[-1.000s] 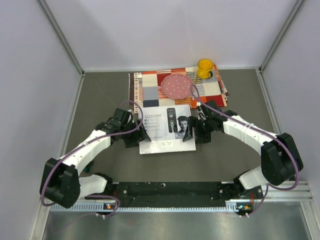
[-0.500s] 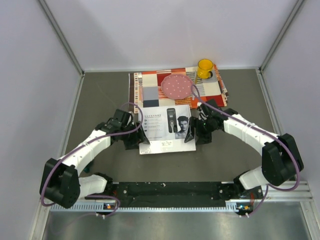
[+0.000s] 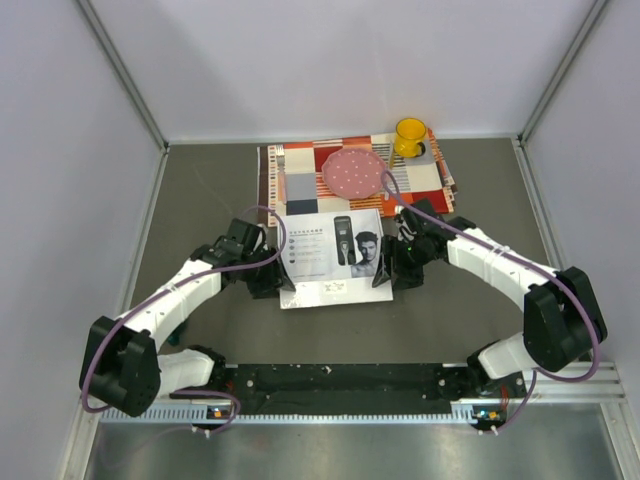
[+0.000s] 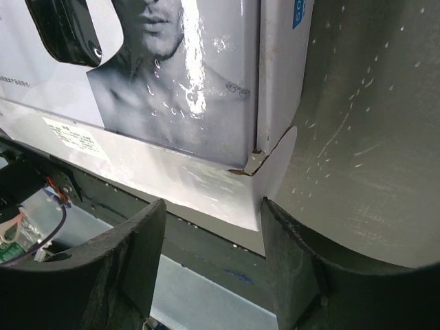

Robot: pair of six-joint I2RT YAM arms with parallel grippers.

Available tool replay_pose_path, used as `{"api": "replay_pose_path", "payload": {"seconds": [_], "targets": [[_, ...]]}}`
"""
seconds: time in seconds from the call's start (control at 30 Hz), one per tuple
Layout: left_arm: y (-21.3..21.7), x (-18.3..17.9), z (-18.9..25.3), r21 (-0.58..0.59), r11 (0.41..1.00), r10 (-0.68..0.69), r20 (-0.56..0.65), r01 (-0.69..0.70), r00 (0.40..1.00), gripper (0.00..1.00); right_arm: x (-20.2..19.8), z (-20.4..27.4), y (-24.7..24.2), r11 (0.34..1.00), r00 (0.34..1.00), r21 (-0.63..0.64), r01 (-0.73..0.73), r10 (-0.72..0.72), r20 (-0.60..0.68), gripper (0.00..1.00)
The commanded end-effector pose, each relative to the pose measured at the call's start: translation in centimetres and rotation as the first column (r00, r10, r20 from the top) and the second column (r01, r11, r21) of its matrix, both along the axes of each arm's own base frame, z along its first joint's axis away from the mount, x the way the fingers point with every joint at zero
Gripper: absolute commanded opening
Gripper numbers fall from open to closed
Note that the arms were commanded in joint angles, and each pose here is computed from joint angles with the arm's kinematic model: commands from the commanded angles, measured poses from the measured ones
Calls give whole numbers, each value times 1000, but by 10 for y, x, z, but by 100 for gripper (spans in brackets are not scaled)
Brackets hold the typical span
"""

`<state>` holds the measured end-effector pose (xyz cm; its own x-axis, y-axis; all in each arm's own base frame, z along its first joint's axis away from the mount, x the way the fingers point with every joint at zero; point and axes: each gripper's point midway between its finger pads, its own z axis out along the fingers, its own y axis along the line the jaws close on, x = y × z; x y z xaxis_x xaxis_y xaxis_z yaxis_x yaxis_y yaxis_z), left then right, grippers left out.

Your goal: Sort the hair-cutting tools

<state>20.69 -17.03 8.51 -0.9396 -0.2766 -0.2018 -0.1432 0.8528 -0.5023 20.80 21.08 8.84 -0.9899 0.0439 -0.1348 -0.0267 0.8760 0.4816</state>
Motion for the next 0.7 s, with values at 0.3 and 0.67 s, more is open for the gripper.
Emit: {"api": "replay_pose_path", "payload": {"seconds": [0.3, 0.67], "targets": [[-8, 14, 22, -23, 1000, 8, 39, -7, 999, 52, 15, 24, 13, 999, 999, 48, -18, 16, 50, 57], [-3, 15, 11, 16, 1000, 17, 23, -18, 1000, 52, 16, 8, 7, 1000, 999, -5, -14, 15, 39, 55]]}}
